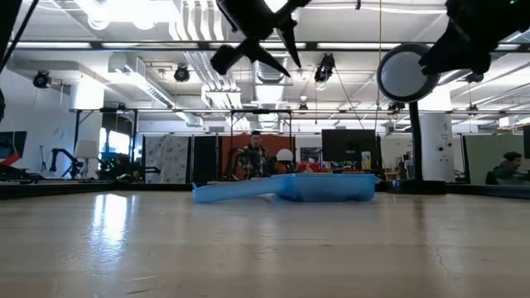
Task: Pick & place school supplies into a supply box
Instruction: Return to Home Position
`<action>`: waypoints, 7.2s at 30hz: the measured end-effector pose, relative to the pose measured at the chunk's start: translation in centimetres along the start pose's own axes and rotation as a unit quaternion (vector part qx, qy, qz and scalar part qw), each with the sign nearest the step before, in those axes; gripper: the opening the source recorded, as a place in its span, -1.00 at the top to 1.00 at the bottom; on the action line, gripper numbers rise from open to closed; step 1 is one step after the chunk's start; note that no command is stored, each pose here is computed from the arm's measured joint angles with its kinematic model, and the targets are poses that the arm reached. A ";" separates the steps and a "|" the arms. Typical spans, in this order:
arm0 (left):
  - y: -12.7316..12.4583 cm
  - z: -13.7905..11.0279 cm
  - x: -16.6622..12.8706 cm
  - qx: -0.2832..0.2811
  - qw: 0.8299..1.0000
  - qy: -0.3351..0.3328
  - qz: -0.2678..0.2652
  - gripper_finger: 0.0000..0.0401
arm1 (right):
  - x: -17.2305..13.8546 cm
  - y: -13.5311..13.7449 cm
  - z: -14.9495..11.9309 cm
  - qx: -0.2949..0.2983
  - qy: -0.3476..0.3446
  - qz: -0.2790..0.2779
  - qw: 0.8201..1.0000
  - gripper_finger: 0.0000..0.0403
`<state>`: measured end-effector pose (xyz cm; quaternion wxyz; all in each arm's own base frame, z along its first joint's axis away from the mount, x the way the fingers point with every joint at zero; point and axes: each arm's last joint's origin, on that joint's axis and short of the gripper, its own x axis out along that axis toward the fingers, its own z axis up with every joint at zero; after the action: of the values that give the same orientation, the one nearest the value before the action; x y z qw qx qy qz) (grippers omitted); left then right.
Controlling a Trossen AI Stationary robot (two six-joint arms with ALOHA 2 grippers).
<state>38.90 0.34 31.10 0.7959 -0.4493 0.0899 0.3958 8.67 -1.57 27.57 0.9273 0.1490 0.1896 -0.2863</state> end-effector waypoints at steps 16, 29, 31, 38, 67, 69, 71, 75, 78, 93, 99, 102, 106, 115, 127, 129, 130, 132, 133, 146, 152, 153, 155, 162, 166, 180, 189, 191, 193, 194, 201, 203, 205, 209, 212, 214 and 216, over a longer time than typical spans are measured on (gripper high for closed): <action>0.3 -1.5 -6.4 0.091 0.994 -0.061 -0.029 0.58 | -3.4 -2.0 -1.4 0.000 -0.053 0.108 0.993 0.23; 1.2 -5.5 -9.4 0.008 0.994 -0.098 -0.051 0.58 | 0.7 -0.5 -2.8 0.017 -0.129 0.113 0.985 0.32; 0.9 -5.6 -9.8 -0.021 0.992 -0.106 -0.064 0.58 | 1.3 -0.5 -3.3 0.037 -0.119 0.094 0.988 0.32; -0.3 -6.4 -11.4 0.060 0.983 -0.145 -0.098 0.58 | 0.9 -0.4 -2.6 0.145 -0.132 0.124 0.973 0.32; 11.2 -8.3 -13.1 0.144 0.931 -0.052 -0.331 0.58 | 5.6 0.7 -8.8 0.008 -0.179 0.307 0.935 0.34; 11.8 -7.9 -13.6 0.173 0.919 -0.047 -0.350 0.58 | 5.7 0.7 -9.0 0.005 -0.166 0.303 0.938 0.35; 12.3 -7.4 -13.9 0.187 0.908 -0.038 -0.373 0.58 | 5.8 0.6 -9.2 0.003 -0.156 0.300 0.941 0.36; 14.2 -6.2 -13.3 0.204 0.898 -0.027 -0.388 0.58 | 5.8 0.6 -9.3 0.001 -0.151 0.298 0.942 0.35; 15.3 -4.8 -12.3 0.221 0.888 -0.027 -0.403 0.58 | 5.8 0.6 -9.3 0.002 -0.151 0.299 0.942 0.33; 20.3 -0.1 -11.9 0.295 0.869 -0.018 -0.396 0.58 | 5.8 0.6 -9.3 0.003 -0.151 0.298 0.942 0.36; 23.3 -0.8 -12.0 0.284 0.874 -0.025 -0.394 0.58 | 5.8 0.6 -9.3 0.003 -0.151 0.298 0.942 0.33; 24.5 -1.0 -11.9 0.287 0.877 -0.026 -0.386 0.58 | 5.8 0.6 -9.3 0.003 -0.151 0.298 0.942 0.34; 25.8 -1.2 -11.7 0.298 0.884 -0.013 -0.359 0.58 | 5.8 0.6 -9.3 0.003 -0.151 0.298 0.942 0.36; 27.3 -1.2 -12.2 0.310 0.887 -0.003 -0.342 0.58 | 5.8 0.6 -9.3 0.003 -0.151 0.298 0.942 0.33; 29.7 -2.0 -12.1 0.289 0.888 -0.041 -0.355 0.58 | 5.8 0.6 -9.3 0.003 -0.152 0.298 0.942 0.36; 29.8 -2.0 -12.2 0.287 0.890 -0.045 -0.352 0.58 | 5.8 0.6 -9.3 0.003 -0.151 0.298 0.942 0.35; 29.9 -1.9 -12.3 0.287 0.889 -0.047 -0.353 0.58 | 5.8 0.6 -9.3 0.003 -0.152 0.298 0.942 0.34; 29.9 -1.9 -12.4 0.288 0.888 -0.051 -0.355 0.58 | 5.8 0.6 -9.3 0.003 -0.151 0.298 0.942 0.33; 29.9 -1.8 -12.5 0.289 0.887 -0.054 -0.357 0.58 | 5.8 0.6 -9.3 0.003 -0.151 0.298 0.942 0.33; 30.0 -2.0 -12.2 0.304 0.888 -0.041 -0.343 0.58 | 6.0 0.5 -9.7 -0.004 -0.128 0.291 0.948 0.35; 29.9 -2.0 -12.2 0.296 0.890 -0.040 -0.344 0.58 | 6.0 0.5 -9.7 -0.003 -0.130 0.291 0.948 0.33; 29.9 -2.0 -12.2 0.293 0.891 -0.041 -0.345 0.58 | 6.0 0.5 -9.7 -0.003 -0.130 0.291 0.948 0.34; 29.9 -2.0 -12.2 0.293 0.891 -0.042 -0.346 0.58 | 6.0 0.5 -9.7 -0.004 -0.129 0.291 0.948 0.35; 29.9 -2.0 -12.2 0.292 0.890 -0.043 -0.347 0.58 | 6.0 0.5 -9.7 -0.004 -0.129 0.291 0.948 0.36; 29.9 -2.0 -12.2 0.291 0.891 -0.043 -0.347 0.58 | 6.0 0.5 -9.7 -0.004 -0.129 0.291 0.948 0.34; 29.9 -2.0 -12.2 0.290 0.891 -0.043 -0.347 0.58 | 6.0 0.5 -9.7 -0.004 -0.129 0.291 0.948 0.36; 29.9 -2.0 -12.2 0.290 0.891 -0.043 -0.347 0.58 | 6.0 0.5 -9.7 -0.004 -0.129 0.291 0.948 0.37; 29.9 -2.0 -12.2 0.290 0.891 -0.043 -0.348 0.58 | 6.0 0.5 -9.7 -0.004 -0.129 0.291 0.948 0.38; 29.9 -2.0 -12.2 0.290 0.891 -0.043 -0.347 0.58 | 6.0 0.5 -9.7 -0.004 -0.128 0.291 0.948 0.38; 29.9 -2.0 -12.2 0.290 0.891 -0.043 -0.347 0.58 | 6.0 0.5 -9.7 -0.004 -0.129 0.291 0.948 0.38; 29.9 -2.0 -12.2 0.290 0.891 -0.043 -0.347 0.58 | 6.0 0.5 -9.7 -0.004 -0.128 0.291 0.948 0.34; 29.9 -2.0 -12.2 0.290 0.891 -0.043 -0.347 0.58 | 6.0 0.5 -9.7 -0.004 -0.128 0.291 0.948 0.33; 29.9 -2.0 -12.2 0.290 0.890 -0.043 -0.348 0.58 | 6.0 0.5 -9.7 -0.004 -0.129 0.291 0.948 0.33; 29.9 -2.0 -12.2 0.290 0.891 -0.043 -0.347 0.58 | 6.0 0.5 -9.7 -0.004 -0.128 0.291 0.948 0.35; 29.9 -2.0 -12.2 0.290 0.891 -0.043 -0.347 0.58 | 6.0 0.5 -9.7 -0.004 -0.128 0.291 0.948 0.37; 29.9 -2.0 -12.2 0.290 0.891 -0.043 -0.347 0.58 | 6.0 0.5 -9.7 -0.004 -0.128 0.291 0.948 0.37; 29.9 -2.0 -12.2 0.290 0.891 -0.043 -0.348 0.58 | 6.0 0.5 -9.7 -0.004 -0.129 0.291 0.948 0.36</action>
<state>9.92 0.54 16.79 0.9807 -0.1830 0.0044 0.0693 11.01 -0.30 16.44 0.9874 0.1562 0.0183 -0.0203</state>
